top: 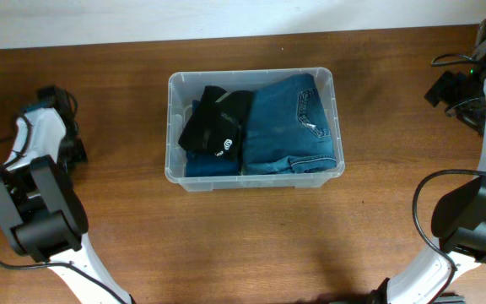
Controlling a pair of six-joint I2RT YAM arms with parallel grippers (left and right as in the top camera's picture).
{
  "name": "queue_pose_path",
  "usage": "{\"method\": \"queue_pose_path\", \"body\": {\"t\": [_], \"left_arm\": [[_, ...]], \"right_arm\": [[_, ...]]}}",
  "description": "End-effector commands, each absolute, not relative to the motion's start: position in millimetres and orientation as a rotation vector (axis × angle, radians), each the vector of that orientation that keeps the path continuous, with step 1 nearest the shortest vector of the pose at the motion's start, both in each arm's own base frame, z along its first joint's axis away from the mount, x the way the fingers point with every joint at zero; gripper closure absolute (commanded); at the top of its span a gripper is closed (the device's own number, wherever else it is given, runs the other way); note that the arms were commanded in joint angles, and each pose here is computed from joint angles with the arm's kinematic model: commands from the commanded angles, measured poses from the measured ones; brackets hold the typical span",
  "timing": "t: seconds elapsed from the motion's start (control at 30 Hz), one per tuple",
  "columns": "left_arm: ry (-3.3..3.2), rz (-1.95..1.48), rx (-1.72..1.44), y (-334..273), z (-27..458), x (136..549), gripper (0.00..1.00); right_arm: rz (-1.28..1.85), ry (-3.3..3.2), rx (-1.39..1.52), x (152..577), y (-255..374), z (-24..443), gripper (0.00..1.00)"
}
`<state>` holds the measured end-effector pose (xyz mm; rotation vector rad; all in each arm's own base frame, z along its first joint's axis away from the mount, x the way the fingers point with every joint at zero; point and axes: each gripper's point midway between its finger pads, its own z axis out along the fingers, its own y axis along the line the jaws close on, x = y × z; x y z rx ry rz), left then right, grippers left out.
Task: Pack container
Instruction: 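Carry the black garment into the bin's right side and release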
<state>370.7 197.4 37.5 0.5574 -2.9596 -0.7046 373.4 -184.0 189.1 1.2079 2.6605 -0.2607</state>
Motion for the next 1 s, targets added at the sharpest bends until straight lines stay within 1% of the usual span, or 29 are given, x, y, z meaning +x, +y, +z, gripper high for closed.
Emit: {"method": "queue_pose_path", "body": {"t": [0.0, 0.1, 0.13, 0.23, 0.37, 0.43, 0.57, 0.6, 0.63, 0.67, 0.73, 0.83, 0.97], "left_arm": [[-3.122, -0.512, 0.649, 186.6, 94.7, 409.5, 0.99], [-3.216, -0.327, 0.662, 168.9, 139.7, 425.6, 0.99], [-3.284, -0.220, 0.661, 156.7, 169.7, 434.7, 0.99], [-3.387, -0.096, 0.620, 134.8, 213.9, 444.1, 0.99], [-3.529, -0.049, 0.326, 94.6, 261.6, 451.6, 0.99], [-3.577, -0.070, 0.086, 70.5, 277.4, 453.9, 0.99], [-3.567, -0.113, -0.540, 7.5, 292.7, 455.6, 0.99], [-3.517, -0.116, -0.803, -24.6, 292.6, 455.1, 0.99], [-3.481, -0.117, -0.939, -41.5, 291.9, 453.9, 0.99], [-3.396, -0.123, -1.201, -72.3, 290.3, 451.1, 0.99], [-3.287, -0.135, -1.478, -103.9, 290.5, 445.7, 0.99], [-3.136, -0.148, -1.802, -146.0, 291.9, 437.1, 0.99], [-3.043, -0.121, -2.017, -190.9, 293.2, 429.3, 0.99]], "right_arm": [[-0.275, 2.667, 1.213, 372.6, -185.4, 186.0, 0.02], [-0.275, 2.667, 1.213, 372.6, -185.4, 186.0, 0.02], [-0.275, 2.667, 1.213, 372.6, -185.4, 186.0, 0.02], [-0.275, 2.667, 1.213, 372.6, -185.4, 186.0, 0.02], [-0.275, 2.667, 1.213, 372.6, -185.4, 186.0, 0.02], [-0.275, 2.667, 1.213, 372.6, -185.4, 186.0, 0.02], [-0.275, 2.667, 1.213, 372.6, -185.4, 186.0, 0.02], [-0.275, 2.667, 1.213, 372.6, -185.5, 186.1, 0.02], [-0.275, 2.667, 1.213, 372.6, -185.4, 186.0, 0.02], [-0.275, 2.667, 1.213, 372.6, -185.5, 186.1, 0.02], [-0.275, 2.667, 1.213, 372.6, -185.4, 186.0, 0.02], [-0.275, 2.667, 1.213, 372.5, -185.4, 186.0, 0.02], [-0.275, 2.667, 1.213, 372.6, -185.4, 186.0, 0.02]]}}
